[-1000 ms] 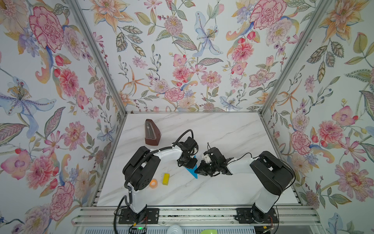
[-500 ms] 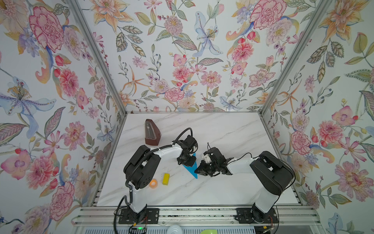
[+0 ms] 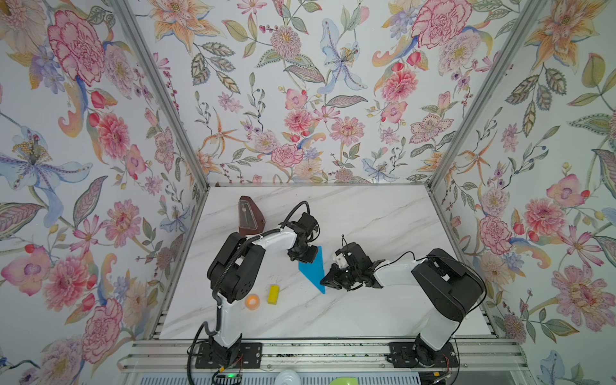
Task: Fold a paper plane with a square sheet of paper (fold left side to right side)
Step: 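Release the flap and lift the left gripper away while the right gripper holds the strip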
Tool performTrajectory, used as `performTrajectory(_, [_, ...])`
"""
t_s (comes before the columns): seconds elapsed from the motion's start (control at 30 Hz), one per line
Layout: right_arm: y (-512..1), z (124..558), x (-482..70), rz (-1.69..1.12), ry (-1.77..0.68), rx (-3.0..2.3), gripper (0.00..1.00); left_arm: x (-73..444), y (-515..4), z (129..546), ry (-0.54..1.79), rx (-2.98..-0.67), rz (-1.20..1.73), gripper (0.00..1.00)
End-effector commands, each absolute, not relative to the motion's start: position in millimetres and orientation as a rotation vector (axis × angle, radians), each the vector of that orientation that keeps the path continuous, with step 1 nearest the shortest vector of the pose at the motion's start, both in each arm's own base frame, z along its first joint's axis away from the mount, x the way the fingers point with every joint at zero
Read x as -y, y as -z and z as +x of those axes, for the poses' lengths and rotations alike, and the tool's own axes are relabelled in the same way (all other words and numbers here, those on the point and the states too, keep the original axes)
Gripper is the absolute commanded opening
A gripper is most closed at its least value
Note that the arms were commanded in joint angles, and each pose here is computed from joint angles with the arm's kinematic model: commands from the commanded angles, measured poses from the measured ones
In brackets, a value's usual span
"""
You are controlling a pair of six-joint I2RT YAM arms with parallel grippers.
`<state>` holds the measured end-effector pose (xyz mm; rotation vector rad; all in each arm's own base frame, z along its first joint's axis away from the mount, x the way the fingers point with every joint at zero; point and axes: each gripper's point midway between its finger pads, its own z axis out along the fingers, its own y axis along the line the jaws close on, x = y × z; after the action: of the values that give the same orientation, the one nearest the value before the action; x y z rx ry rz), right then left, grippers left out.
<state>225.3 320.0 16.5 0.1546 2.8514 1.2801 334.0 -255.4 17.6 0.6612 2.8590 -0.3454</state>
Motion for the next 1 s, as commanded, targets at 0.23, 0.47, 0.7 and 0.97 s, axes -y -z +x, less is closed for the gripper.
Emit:
performTrajectory(0.23, [30.7,196.8,-286.9,0.26,-1.042,-3.038,0.0,222.6,7.7,354.8,0.189,-2.927,0.625,0.0])
performTrajectory(0.47, [32.6,195.4,-285.2,0.264,-1.036,-3.039,0.0,211.5,17.5,370.6,0.136,-2.941,0.587,0.0])
performTrajectory(0.7, [32.3,195.0,-285.6,0.268,-1.037,-3.04,0.0,188.2,32.0,383.4,0.045,-2.974,0.546,0.0])
performTrajectory(0.97, [27.6,198.4,-291.9,0.269,-1.065,-3.023,0.0,184.6,28.7,403.1,0.045,-2.959,0.508,0.0])
